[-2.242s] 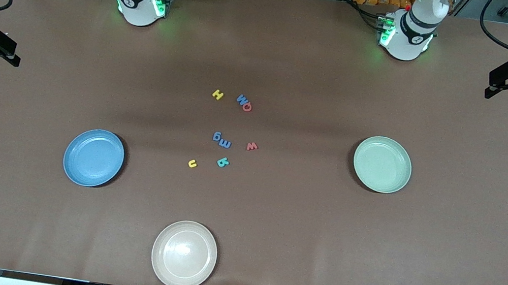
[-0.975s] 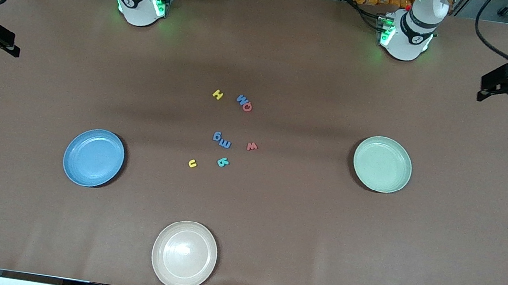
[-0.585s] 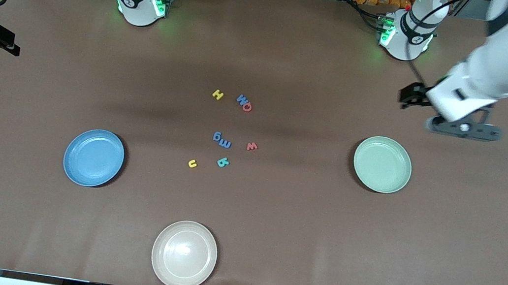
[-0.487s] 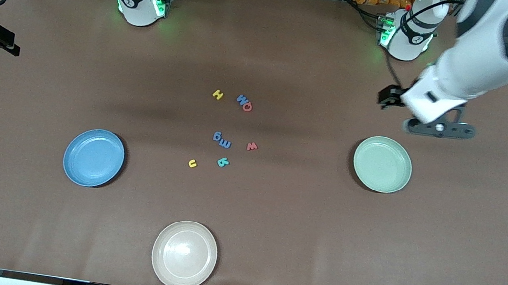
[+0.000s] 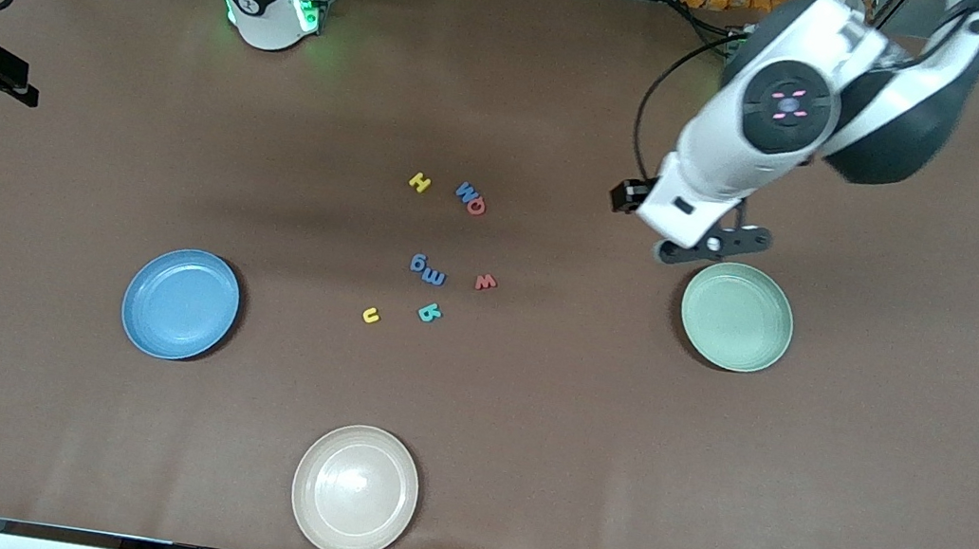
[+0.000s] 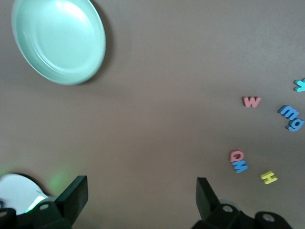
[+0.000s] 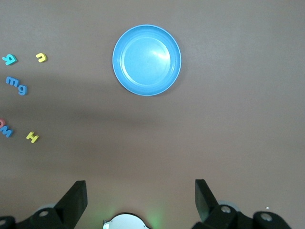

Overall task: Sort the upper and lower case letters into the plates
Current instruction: 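Move the left gripper over the pink Q among the letters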

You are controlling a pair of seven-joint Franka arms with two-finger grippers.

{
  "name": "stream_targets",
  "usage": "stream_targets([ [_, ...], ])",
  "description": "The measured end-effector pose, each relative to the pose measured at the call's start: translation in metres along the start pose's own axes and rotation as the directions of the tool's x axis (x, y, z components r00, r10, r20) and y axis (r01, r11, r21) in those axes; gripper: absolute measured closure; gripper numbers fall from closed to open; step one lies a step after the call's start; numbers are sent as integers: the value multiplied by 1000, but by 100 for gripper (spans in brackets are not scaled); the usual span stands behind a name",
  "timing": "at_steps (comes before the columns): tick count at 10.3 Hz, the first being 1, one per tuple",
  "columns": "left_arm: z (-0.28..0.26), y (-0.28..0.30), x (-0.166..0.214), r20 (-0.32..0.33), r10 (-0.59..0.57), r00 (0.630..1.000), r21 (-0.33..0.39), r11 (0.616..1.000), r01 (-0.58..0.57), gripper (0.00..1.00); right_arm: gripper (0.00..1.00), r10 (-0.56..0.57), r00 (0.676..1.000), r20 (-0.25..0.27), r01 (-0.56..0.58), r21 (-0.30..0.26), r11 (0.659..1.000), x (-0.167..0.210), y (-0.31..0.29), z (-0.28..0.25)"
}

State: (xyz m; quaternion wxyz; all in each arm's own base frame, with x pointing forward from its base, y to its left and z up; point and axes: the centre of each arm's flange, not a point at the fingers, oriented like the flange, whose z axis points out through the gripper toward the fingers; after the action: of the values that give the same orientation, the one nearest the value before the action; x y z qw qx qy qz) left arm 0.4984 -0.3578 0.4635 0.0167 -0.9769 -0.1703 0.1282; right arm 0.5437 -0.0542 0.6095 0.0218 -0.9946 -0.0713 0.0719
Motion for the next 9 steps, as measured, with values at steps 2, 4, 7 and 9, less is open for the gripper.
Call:
stream_targets([
  [2, 42, 44, -25, 12, -99, 995, 6, 995, 99, 0, 0, -1, 1000, 7, 1, 1, 1000, 1, 0, 5],
  [4, 79, 77, -41, 3, -166, 986, 1, 986, 166, 0, 0, -3, 1000, 8, 3, 1, 1000, 1, 1, 6],
  [7, 114, 108, -60, 9, -341, 940, -22, 940, 341, 0, 0, -3, 1000, 8, 3, 1, 1000, 1, 1, 6],
  [9, 152, 135, -84, -71, -471, 879, -59, 882, 468, 0, 0, -3, 1000, 9, 3, 2, 1000, 1, 2, 6],
])
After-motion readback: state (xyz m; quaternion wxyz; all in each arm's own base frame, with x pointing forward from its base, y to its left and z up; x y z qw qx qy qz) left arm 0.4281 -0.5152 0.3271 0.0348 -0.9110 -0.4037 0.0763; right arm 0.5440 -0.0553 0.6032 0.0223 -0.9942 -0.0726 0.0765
